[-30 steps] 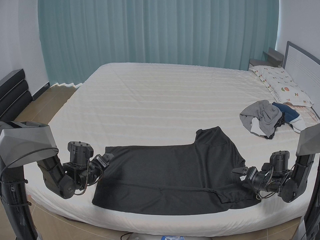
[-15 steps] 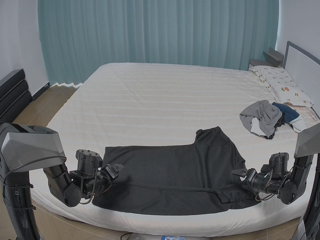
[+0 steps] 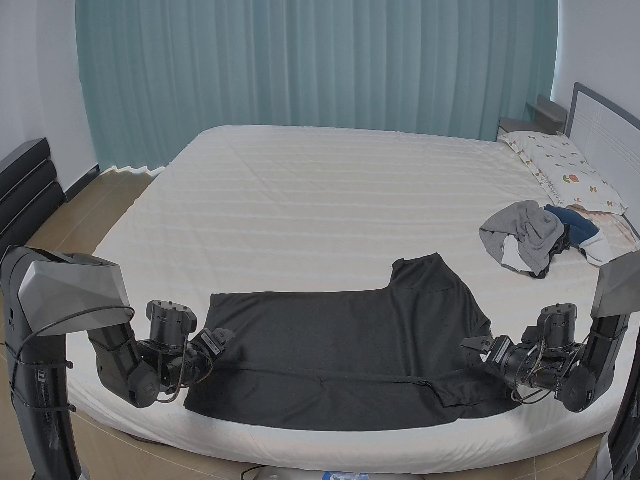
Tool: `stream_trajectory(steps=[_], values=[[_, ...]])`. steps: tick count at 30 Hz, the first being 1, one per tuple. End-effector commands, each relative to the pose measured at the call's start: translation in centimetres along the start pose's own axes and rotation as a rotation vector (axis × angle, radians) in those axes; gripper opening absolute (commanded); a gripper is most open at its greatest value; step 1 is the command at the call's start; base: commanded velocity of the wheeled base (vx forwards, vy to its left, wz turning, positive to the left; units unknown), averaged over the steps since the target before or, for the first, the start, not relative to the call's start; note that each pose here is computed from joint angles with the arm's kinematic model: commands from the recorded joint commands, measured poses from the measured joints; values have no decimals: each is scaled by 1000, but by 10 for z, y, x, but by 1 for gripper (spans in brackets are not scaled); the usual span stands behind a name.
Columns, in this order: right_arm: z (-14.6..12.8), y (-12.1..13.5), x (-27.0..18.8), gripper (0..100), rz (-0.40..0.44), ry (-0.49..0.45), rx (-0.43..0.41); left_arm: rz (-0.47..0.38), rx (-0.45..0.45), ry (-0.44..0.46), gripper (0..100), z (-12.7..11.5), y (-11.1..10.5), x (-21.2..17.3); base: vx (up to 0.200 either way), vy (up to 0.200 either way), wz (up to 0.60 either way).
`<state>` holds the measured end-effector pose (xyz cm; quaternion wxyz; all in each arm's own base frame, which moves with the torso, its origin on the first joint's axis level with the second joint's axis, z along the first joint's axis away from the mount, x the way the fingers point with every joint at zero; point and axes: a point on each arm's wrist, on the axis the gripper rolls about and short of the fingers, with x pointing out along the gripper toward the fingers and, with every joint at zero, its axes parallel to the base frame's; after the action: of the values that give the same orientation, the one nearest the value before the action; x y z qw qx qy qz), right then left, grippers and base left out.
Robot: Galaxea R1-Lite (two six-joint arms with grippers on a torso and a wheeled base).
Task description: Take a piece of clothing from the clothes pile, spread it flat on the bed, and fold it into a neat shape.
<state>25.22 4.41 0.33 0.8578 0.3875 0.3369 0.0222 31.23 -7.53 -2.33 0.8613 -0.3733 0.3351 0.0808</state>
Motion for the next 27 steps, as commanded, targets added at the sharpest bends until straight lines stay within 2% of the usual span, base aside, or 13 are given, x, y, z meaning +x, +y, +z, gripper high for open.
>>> stream_trajectory(steps=[1,7,8,13,20,25,26,27], values=[[14,-6,-5,100,-17,-62,-7,17,-37,-24,100,10,7,0,0,0,0],[22,-20,-9,100,-70,-79,-62,3,-50,-37,100,15,4,-9,0,0,0],[20,-26,-8,100,-104,-58,-93,4,-49,-34,100,14,5,-11,0,0,0],[12,-37,-10,100,-154,4,-146,9,-49,-20,100,12,7,-10,0,0,0],[0,-49,-2,100,-189,74,-180,14,-47,-11,100,10,9,-10,0,0,0],[-3,-49,-6,100,-179,73,-201,16,-43,-7,100,9,9,-10,0,0,0],[-3,-49,-9,0,-167,73,-204,16,-43,-7,100,9,9,-10,0,0,0],[-4,-48,-10,0,-153,80,-208,16,-43,-7,100,9,9,-10,0,0,0]])
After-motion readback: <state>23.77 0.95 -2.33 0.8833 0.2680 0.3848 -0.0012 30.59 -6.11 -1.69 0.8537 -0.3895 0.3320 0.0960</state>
